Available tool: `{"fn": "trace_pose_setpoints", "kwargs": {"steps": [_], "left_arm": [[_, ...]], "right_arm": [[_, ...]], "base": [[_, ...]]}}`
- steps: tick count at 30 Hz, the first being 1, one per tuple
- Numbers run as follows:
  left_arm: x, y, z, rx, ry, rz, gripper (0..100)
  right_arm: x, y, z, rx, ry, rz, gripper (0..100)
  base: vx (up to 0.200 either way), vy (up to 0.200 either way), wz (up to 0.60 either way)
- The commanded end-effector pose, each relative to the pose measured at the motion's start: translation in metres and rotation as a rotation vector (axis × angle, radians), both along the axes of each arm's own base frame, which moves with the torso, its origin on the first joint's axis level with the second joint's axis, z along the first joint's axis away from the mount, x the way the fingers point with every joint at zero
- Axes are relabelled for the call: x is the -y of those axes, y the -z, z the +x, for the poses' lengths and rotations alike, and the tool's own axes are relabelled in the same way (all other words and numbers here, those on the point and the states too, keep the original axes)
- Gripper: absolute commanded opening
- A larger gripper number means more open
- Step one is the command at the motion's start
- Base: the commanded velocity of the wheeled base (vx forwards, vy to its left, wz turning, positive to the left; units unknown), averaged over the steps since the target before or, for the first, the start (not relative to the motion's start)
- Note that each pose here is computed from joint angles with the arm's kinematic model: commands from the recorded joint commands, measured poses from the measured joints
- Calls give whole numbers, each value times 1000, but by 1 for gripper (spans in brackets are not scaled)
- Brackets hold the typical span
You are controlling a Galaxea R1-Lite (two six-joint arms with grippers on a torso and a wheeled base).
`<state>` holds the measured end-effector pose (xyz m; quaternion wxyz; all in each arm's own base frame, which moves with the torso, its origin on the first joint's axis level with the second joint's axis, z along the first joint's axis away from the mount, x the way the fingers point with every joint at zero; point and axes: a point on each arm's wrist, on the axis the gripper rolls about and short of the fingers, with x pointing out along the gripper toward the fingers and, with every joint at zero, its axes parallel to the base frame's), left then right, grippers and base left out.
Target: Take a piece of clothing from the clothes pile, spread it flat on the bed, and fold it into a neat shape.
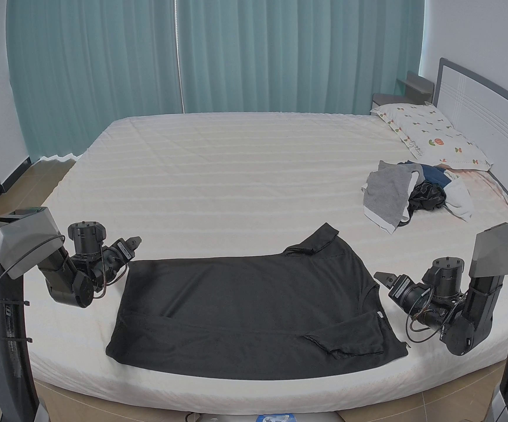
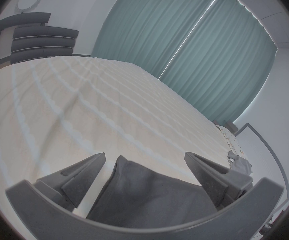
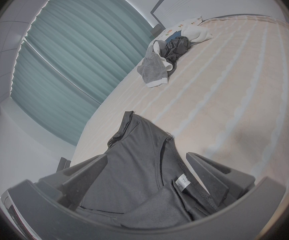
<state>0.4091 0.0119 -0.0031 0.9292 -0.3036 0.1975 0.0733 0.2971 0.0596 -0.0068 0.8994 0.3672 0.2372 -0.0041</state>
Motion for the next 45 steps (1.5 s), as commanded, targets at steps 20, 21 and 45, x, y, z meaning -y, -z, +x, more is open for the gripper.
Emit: {"fn": "trace_pose_setpoints", "kwargs": {"steps": [20,21,45], "left_arm": [[4,47,39,-77,13,8,100],[4,45,40,-71,8,10,100],[5,15,30,-11,-99,-30,0]], "right_arm": [[-6,14,-6,-39,-33,-21,100],[-6,14,-6,-39,-33,-21,100],[-12,0,29,36,-46,-28,100]], "base": [[0,0,0],[0,0,0],[0,0,0]]}}
